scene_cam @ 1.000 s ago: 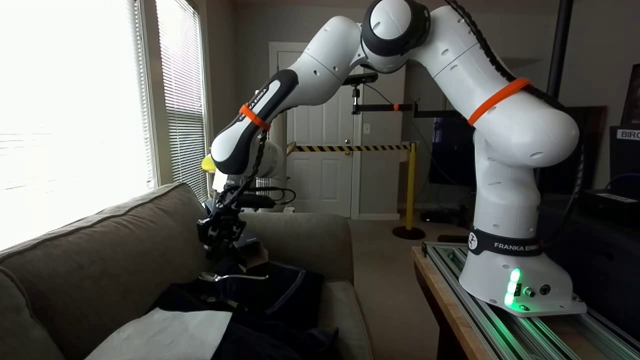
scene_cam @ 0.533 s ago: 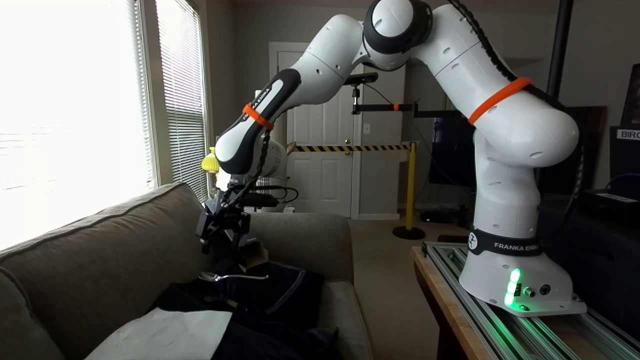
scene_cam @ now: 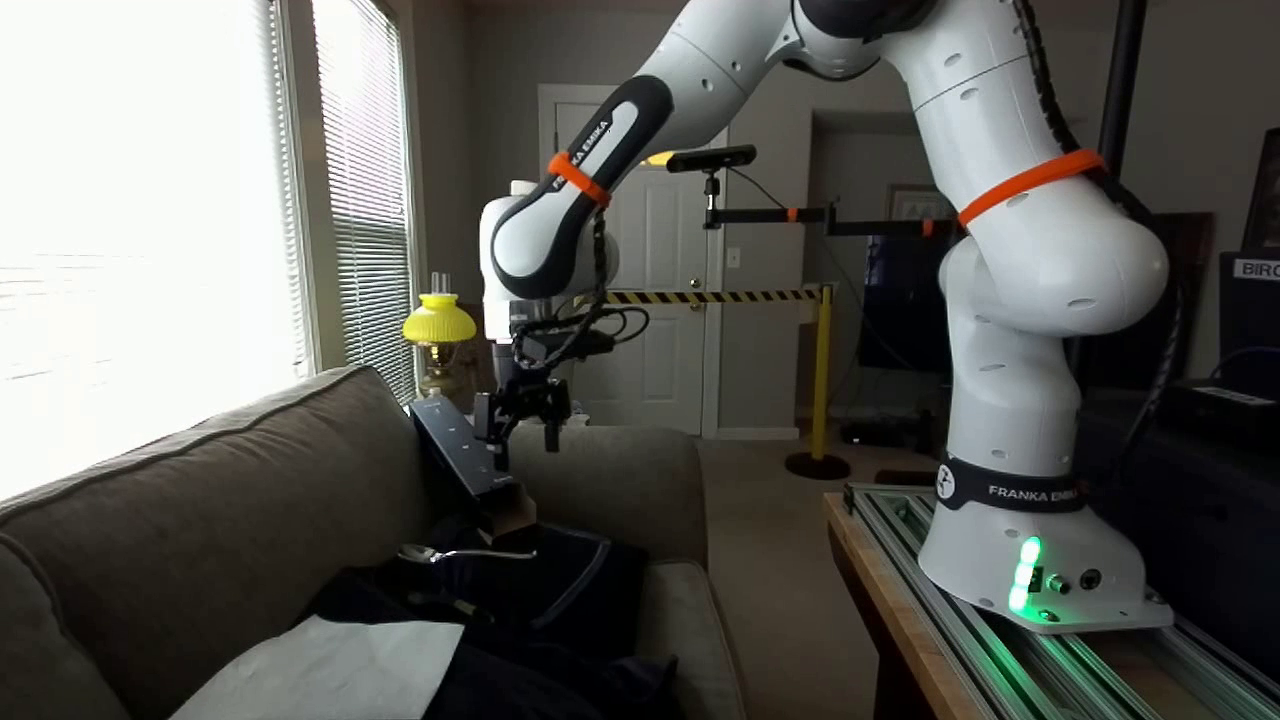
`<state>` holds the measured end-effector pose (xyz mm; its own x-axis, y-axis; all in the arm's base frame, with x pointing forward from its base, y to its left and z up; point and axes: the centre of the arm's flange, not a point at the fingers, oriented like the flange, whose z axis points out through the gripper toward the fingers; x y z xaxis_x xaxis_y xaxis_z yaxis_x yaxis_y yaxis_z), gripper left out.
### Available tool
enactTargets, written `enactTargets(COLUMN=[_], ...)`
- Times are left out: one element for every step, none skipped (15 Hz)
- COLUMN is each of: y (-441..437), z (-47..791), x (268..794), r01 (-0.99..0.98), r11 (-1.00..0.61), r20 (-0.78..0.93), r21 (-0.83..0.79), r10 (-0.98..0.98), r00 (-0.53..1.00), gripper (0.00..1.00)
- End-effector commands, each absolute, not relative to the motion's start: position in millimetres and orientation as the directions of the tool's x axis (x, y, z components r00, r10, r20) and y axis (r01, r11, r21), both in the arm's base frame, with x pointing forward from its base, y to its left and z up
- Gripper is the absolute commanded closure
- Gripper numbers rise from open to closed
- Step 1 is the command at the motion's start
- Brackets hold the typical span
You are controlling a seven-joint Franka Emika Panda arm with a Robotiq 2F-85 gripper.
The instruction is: Put the object on the black spoon
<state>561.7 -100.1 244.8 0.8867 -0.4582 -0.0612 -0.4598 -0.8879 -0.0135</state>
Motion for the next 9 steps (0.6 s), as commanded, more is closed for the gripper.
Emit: enactTargets(y=[-65.4, -58.9, -53.6, -49.1, -62.3, -56.6, -53.9, -53.2, -53.3], z=[286.1, 290.2, 289.8, 289.0, 278.4, 280.5, 281.8, 282.9, 283.5], x=[495.2, 482.6, 471.7, 461.5, 501.3, 490.1, 482.5, 478.0, 476.3], r01=[-0.390, -0.365, -0.333, -0.301, -0.334, -0.316, -0.307, -0.303, -0.302], r11=[-0.912, -0.916, -0.923, -0.929, -0.928, -0.931, -0.933, -0.934, -0.934], r20=[-0.038, -0.027, -0.018, -0.023, -0.022, -0.021, -0.021, -0.021, -0.021], r21=[0.131, 0.167, 0.194, 0.214, 0.166, 0.182, 0.189, 0.191, 0.192], r10=[-0.398, -0.374, -0.343, -0.313, -0.342, -0.325, -0.316, -0.312, -0.311], r00=[0.917, 0.927, 0.939, 0.949, 0.939, 0.945, 0.948, 0.950, 0.950], gripper=[0.00, 0.00, 0.00, 0.00, 0.00, 0.00, 0.00, 0.00, 0.00])
